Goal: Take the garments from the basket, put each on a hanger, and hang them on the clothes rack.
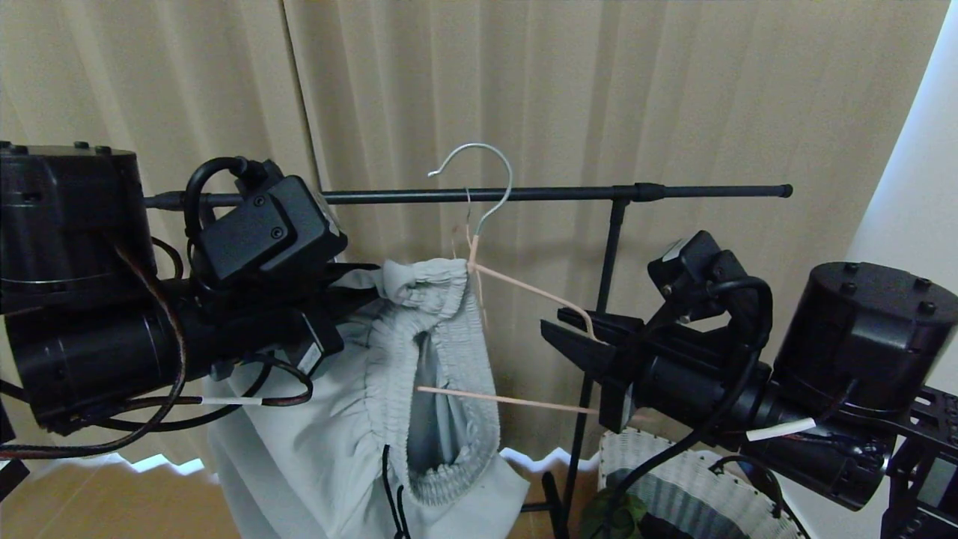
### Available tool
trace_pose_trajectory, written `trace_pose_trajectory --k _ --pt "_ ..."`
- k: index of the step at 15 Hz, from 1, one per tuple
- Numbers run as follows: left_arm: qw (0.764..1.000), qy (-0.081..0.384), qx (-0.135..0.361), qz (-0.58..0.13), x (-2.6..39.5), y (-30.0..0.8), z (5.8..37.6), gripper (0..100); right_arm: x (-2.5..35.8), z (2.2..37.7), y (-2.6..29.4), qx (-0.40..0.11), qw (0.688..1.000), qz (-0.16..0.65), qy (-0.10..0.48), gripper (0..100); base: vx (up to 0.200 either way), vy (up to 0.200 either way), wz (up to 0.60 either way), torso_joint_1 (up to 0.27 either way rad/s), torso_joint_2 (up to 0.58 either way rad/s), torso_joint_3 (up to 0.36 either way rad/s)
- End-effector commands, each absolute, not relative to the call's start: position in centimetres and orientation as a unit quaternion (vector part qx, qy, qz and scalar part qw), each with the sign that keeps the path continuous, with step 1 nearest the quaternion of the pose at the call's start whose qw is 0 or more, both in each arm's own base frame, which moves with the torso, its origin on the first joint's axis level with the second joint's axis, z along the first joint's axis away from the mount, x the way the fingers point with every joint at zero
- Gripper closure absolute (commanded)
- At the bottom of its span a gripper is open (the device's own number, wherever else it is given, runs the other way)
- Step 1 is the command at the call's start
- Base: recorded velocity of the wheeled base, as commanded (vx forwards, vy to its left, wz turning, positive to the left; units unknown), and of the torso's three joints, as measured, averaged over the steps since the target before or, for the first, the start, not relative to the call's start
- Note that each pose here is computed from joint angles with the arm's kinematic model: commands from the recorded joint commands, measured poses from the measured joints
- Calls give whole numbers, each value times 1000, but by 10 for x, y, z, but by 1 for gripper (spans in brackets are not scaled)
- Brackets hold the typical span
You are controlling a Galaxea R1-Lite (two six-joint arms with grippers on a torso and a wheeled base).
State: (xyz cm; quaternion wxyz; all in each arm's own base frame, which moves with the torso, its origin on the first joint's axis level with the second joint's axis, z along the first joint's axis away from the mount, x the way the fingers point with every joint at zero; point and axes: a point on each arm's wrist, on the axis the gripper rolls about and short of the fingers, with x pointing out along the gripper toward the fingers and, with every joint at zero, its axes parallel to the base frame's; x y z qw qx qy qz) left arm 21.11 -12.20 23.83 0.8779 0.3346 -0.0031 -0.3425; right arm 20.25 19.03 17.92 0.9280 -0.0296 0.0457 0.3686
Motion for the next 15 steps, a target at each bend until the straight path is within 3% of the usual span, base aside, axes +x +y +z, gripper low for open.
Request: trace_pose_trajectory --k 1,3,6,9,13,15 --pt "879 -4 334 -340 210 -120 239 100 203 178 190 -32 929 365 47 0 0 0 0 0 0 0" --pt "889 6 337 -310 213 -114 240 100 204 181 186 -37 932 359 39 0 0 0 0 0 0 0" --pt "919 59 335 -198 214 -102 233 100 204 182 182 -38 935 351 33 0 0 0 0 0 0 0" --pt "947 93 272 -147 213 -101 227 100 203 175 182 -47 934 352 27 0 0 0 0 0 0 0" --pt "970 65 167 -167 210 -116 241 100 201 161 190 -55 927 367 51 0 0 0 0 0 0 0" --pt "973 36 151 -172 210 -120 246 100 203 155 195 -56 925 371 59 0 0 0 0 0 0 0"
